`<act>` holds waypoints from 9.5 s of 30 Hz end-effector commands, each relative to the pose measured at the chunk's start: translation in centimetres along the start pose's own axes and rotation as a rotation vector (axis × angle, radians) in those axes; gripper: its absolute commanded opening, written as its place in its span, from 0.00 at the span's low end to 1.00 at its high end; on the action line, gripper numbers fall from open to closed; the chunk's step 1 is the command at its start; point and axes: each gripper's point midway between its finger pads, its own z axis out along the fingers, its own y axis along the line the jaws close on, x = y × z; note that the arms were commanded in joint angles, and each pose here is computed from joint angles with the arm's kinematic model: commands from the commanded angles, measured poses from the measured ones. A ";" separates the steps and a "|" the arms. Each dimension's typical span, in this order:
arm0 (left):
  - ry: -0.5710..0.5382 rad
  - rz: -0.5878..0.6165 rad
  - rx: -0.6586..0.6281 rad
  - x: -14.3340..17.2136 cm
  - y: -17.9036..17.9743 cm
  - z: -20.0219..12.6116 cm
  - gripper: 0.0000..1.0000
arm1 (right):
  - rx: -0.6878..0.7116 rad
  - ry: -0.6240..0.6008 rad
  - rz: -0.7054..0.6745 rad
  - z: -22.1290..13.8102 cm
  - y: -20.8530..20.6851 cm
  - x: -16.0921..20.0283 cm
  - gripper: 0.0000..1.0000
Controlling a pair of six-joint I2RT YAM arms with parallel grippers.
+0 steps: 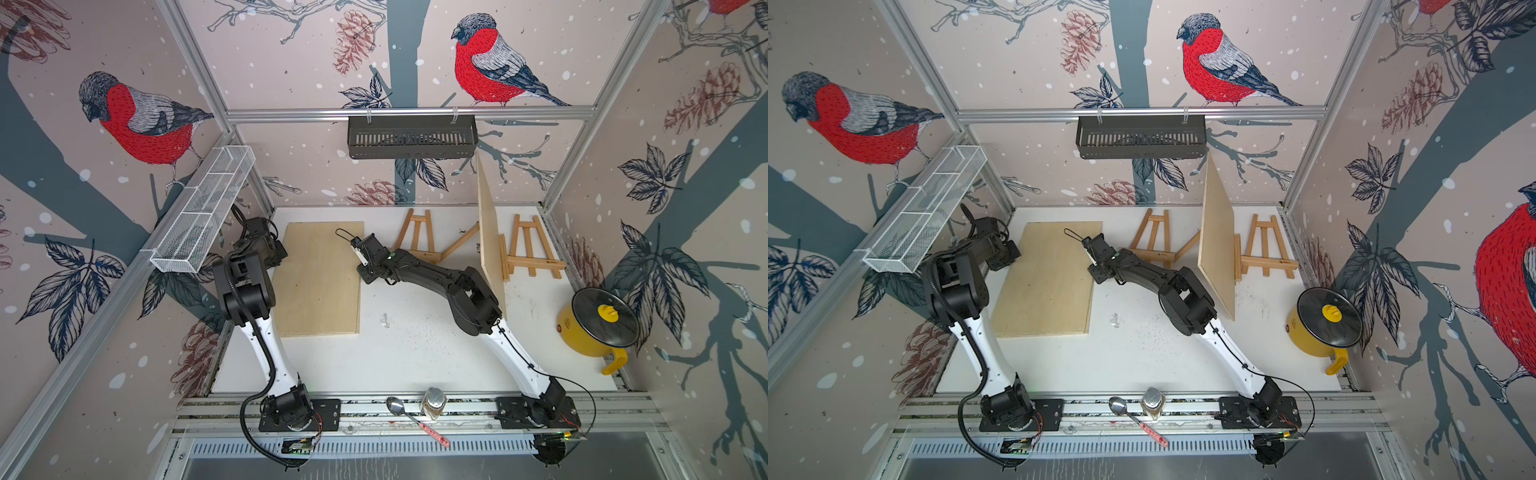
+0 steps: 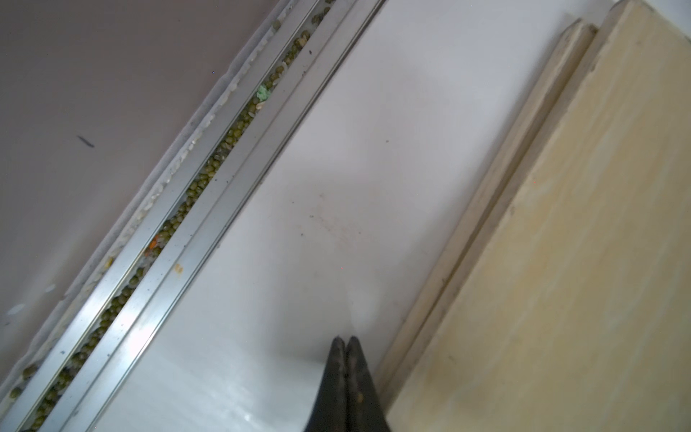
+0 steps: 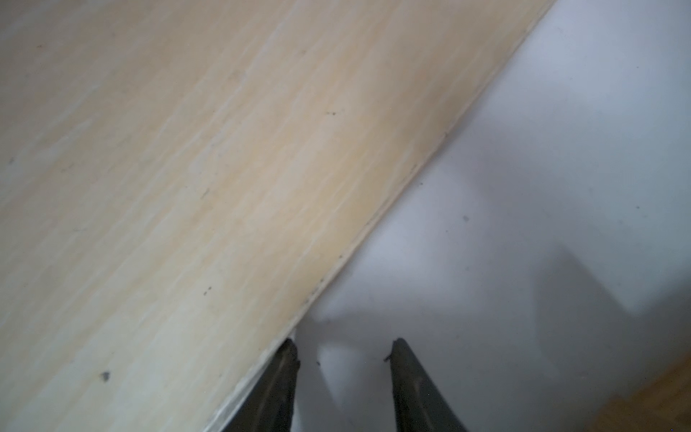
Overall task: Disassemble the easel
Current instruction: Adjust the drawing board, then adjust the easel at the center of the board.
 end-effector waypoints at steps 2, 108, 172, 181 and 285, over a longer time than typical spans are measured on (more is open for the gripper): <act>0.164 -0.015 -0.014 4.5 0.6 0.2 0.00 | -0.028 0.142 0.006 0.3 0.4 4.1 0.48; 0.439 -0.030 -0.151 17.1 4.7 -6.8 0.00 | -0.051 0.224 -0.004 -3.6 3.6 11.6 0.52; -0.412 0.428 0.785 15.0 -21.0 -34.9 0.09 | -0.226 -0.620 -0.002 -36.7 0.9 -3.3 0.61; -0.453 0.441 0.899 15.6 -24.3 -37.8 0.22 | 0.005 -0.967 0.175 -52.5 -6.6 -0.9 0.64; -0.129 0.726 0.385 15.9 -44.3 -5.4 0.46 | 0.314 -0.607 0.773 -40.9 -32.1 15.1 0.71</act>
